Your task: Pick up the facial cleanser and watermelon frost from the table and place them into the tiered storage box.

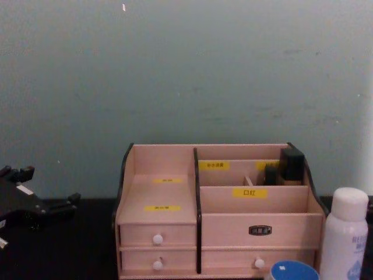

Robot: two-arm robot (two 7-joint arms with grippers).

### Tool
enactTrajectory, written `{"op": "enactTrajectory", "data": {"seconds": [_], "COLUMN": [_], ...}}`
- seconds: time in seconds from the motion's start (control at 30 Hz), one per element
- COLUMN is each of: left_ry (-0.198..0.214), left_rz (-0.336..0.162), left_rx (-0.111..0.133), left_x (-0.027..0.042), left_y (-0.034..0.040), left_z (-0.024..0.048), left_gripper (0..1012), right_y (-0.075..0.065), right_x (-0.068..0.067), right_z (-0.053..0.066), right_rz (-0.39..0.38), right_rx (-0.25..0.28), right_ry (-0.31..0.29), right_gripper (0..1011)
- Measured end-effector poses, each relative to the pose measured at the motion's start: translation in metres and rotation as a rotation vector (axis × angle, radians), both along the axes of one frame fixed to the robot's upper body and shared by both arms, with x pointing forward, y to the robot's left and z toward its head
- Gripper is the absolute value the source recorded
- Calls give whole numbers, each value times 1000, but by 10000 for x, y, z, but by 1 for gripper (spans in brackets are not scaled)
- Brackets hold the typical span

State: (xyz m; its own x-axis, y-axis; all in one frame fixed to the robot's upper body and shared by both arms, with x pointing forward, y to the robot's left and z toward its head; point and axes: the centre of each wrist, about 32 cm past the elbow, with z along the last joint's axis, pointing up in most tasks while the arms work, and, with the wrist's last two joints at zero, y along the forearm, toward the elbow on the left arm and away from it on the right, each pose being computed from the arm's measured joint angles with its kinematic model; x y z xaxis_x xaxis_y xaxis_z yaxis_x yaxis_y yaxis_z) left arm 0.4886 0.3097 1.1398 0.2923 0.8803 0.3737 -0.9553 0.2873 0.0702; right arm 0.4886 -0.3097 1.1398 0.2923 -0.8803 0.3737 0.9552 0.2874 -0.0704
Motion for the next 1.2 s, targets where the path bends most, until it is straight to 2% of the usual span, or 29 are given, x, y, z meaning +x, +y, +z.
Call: {"op": "enactTrajectory", "data": {"seconds": [1.2], "left_ry": [0], "left_rz": [0], "left_rx": [0], "left_x": [0], "left_y": [0], "left_z": [0], "left_gripper": [1001], "right_y": [0], "right_x": [0], "right_z": [0], "right_rz": [0], "right_rx": [0], "right_ry": [0], "right_gripper": [1000]}}
